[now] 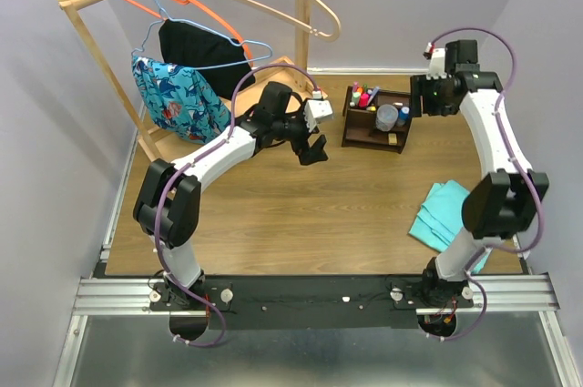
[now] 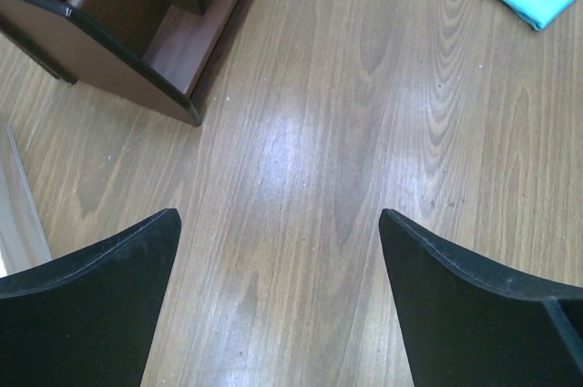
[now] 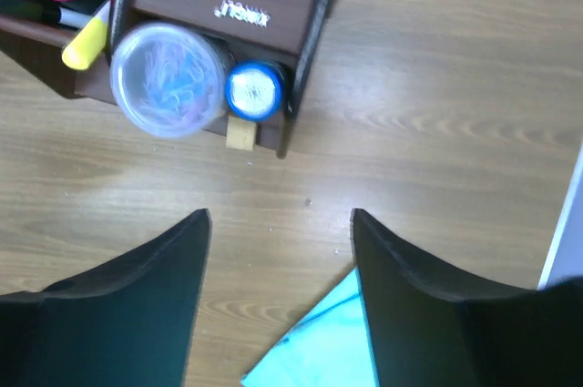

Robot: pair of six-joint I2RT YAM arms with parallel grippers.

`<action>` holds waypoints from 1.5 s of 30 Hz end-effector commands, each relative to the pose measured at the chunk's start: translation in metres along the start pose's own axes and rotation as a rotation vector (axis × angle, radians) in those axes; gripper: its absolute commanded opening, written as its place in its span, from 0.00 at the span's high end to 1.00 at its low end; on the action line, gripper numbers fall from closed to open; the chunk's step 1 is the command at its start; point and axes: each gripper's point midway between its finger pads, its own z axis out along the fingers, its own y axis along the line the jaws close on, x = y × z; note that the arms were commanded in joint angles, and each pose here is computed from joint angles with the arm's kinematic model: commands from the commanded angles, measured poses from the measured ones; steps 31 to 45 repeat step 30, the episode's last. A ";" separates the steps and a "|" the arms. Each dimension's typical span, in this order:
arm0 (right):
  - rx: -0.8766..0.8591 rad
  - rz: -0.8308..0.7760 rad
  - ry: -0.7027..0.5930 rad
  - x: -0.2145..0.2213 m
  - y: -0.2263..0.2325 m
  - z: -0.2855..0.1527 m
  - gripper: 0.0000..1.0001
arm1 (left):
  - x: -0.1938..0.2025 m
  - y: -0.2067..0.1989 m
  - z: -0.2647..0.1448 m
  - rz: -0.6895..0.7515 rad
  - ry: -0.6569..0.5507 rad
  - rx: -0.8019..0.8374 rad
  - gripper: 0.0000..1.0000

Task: Sort the stationery into containers
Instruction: Place the stationery in the storage box, then reset both arms

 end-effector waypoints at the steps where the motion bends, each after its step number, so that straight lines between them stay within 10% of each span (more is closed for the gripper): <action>1: 0.176 0.084 -0.071 0.018 -0.024 -0.031 0.24 | -0.008 0.011 -0.014 -0.010 0.016 -0.099 0.01; 17: 0.285 0.364 -0.270 0.079 -0.028 -0.057 0.00 | -0.009 -0.018 -0.059 -0.137 0.070 -0.250 0.01; 45: 0.295 0.440 -0.393 0.112 -0.018 -0.110 0.00 | -0.021 -0.046 -0.069 -0.049 0.087 -0.172 0.01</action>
